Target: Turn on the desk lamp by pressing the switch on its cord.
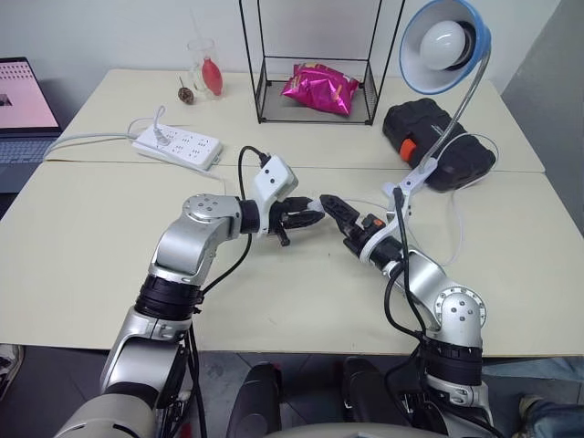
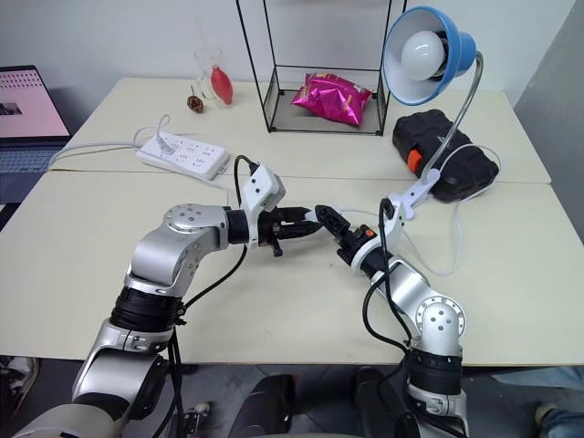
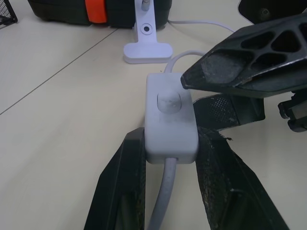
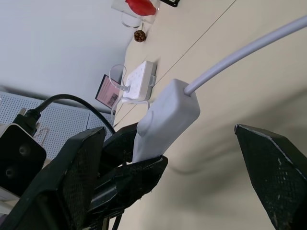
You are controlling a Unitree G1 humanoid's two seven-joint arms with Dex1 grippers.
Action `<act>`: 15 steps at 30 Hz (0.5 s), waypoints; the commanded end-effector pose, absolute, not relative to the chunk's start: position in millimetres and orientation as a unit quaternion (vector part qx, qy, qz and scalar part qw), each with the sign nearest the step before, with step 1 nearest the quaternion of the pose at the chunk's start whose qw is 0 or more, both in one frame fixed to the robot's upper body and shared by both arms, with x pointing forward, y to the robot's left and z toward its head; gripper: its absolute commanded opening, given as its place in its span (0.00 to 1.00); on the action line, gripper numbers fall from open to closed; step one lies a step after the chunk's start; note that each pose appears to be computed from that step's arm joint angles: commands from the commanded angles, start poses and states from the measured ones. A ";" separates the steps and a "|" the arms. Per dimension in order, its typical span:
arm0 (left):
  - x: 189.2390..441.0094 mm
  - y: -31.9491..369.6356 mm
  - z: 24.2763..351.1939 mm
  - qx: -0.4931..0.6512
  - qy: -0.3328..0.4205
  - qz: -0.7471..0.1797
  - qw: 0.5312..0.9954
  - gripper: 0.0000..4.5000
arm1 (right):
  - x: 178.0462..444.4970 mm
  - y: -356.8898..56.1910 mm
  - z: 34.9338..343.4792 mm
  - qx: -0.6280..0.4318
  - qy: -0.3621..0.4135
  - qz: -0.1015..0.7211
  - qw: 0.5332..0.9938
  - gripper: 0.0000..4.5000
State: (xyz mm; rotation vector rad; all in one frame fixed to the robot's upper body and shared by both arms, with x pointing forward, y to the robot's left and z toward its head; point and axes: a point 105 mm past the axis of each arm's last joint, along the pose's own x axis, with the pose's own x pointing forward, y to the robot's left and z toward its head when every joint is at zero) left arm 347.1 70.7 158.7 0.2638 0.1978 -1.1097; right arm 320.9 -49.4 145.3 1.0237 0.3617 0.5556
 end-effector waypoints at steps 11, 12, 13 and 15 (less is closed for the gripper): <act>339.1 65.5 168.6 0.135 0.073 -0.535 0.831 0.25 | 320.1 -40.4 154.4 0.485 0.162 0.288 0.810 0.83; 338.6 65.5 168.5 0.135 0.073 -0.535 0.831 0.25 | 320.1 -40.1 154.4 0.487 0.162 0.287 0.809 0.79; 338.3 65.6 168.2 0.135 0.073 -0.535 0.831 0.25 | 320.1 -39.7 154.7 0.488 0.162 0.288 0.808 0.73; 338.0 66.1 167.4 0.137 0.074 -0.535 0.830 0.25 | 320.6 -39.4 155.5 0.492 0.160 0.288 0.806 0.63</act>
